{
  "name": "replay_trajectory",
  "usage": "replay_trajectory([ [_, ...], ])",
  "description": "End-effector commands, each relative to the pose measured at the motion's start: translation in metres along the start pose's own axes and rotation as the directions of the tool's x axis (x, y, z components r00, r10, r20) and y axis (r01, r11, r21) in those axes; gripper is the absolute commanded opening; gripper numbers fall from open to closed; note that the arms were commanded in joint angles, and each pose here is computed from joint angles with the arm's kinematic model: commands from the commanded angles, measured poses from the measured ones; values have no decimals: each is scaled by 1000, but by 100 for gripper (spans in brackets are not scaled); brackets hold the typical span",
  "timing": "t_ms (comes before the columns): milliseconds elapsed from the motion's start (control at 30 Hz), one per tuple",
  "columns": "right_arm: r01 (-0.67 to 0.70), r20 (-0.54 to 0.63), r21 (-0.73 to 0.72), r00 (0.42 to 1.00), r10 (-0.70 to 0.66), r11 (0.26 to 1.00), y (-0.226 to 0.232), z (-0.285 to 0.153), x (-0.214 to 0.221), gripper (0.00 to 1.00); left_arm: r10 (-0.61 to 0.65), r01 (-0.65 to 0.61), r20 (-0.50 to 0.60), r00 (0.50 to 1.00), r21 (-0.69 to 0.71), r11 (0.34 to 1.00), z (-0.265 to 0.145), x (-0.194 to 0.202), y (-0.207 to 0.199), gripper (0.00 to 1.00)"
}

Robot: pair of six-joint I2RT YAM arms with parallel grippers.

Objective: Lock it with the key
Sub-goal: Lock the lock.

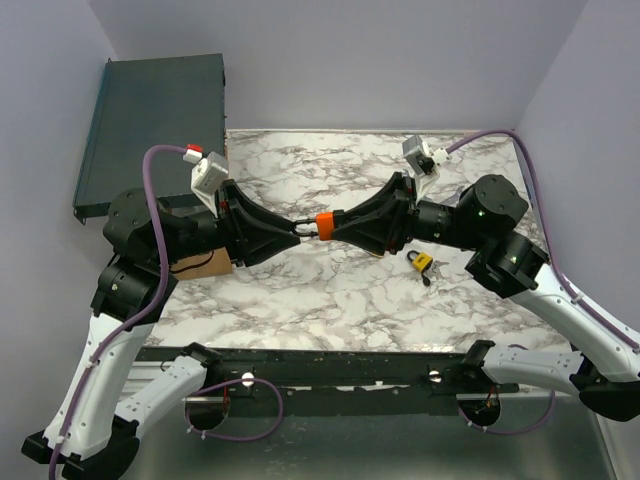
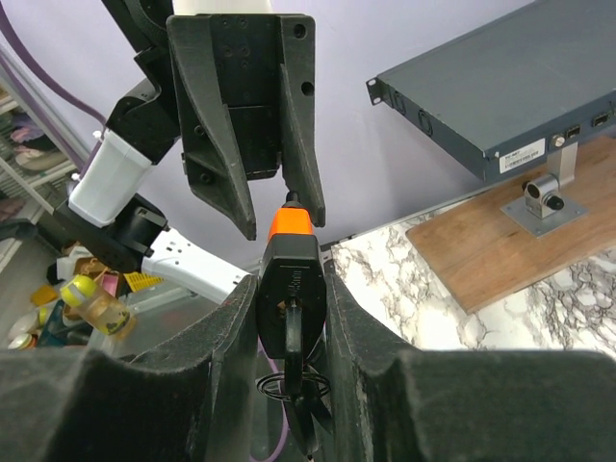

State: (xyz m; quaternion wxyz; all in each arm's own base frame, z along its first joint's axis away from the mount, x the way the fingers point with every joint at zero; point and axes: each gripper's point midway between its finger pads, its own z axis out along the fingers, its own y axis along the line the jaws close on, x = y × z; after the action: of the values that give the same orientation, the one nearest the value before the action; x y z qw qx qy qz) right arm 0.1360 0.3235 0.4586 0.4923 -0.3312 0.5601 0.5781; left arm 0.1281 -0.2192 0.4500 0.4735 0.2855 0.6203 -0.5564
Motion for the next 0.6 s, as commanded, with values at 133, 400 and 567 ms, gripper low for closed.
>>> replay_trajectory([
  [133,41,107,-33,994,-38,999,17,-6,-33,1,13,-14,23,1000,51,999,2,-8,-10,35],
  [400,42,129,-23,991,-39,999,19,-11,-37,1,6,-8,28,1000,64,998,4,-11,-10,9],
  [567,30,114,-52,993,-24,998,22,-9,-32,1,9,-11,33,999,84,996,4,-13,-14,0],
])
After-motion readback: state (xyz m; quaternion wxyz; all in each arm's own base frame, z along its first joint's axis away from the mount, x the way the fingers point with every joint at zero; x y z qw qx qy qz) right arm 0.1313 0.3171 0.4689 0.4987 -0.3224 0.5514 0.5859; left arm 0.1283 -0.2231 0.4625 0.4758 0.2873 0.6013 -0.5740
